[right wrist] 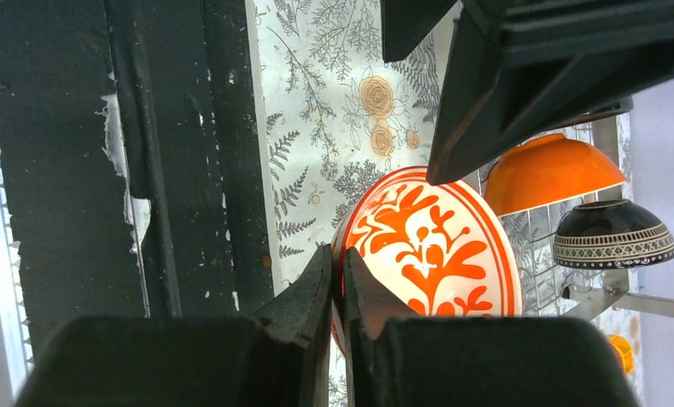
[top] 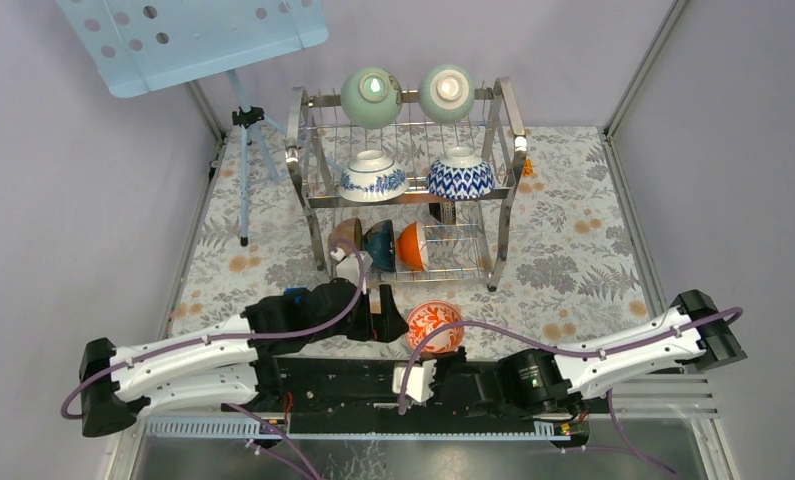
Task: Unload the bowls from the dish rack
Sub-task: Place the bowl at the center of the board.
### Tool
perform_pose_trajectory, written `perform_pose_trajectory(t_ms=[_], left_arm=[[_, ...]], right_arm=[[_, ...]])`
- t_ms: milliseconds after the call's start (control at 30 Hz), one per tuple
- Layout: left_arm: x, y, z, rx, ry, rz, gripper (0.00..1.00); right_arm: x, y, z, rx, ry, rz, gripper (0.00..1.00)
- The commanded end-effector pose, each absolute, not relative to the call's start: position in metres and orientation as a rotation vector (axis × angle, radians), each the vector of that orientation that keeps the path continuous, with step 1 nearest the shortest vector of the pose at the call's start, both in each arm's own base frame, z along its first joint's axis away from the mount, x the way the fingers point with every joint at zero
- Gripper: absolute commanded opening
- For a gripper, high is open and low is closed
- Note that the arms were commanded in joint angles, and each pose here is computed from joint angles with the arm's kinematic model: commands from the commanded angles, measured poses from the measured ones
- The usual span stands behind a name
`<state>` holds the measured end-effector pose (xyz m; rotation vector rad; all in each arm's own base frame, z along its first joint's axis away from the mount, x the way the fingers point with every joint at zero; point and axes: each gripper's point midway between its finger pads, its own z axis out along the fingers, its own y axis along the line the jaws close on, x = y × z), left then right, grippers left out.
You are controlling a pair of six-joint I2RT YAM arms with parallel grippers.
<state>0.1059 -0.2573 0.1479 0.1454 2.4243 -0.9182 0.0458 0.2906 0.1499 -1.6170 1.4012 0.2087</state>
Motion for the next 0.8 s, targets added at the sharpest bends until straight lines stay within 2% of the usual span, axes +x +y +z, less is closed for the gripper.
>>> perform_pose_trajectory(t_ms=[0, 233, 767], left_arm=[[0.117, -0.273, 0.167, 0.147, 2.348, -0.939, 0.98], [0.114, -0.28, 0.162, 0.202, 2.357, -0.903, 0.91], [0.106, -0.298, 0.16, 0.264, 2.359, -0.923, 0.59]], right_arm=[[0.049, 0.3, 0.175, -1.584, 1.32, 0.169, 0.0], [0.045, 0.306, 0.177, -1.602, 1.289, 0.175, 0.0], [0.04, 0.327, 0.185, -1.542, 1.27, 0.229, 0.0]])
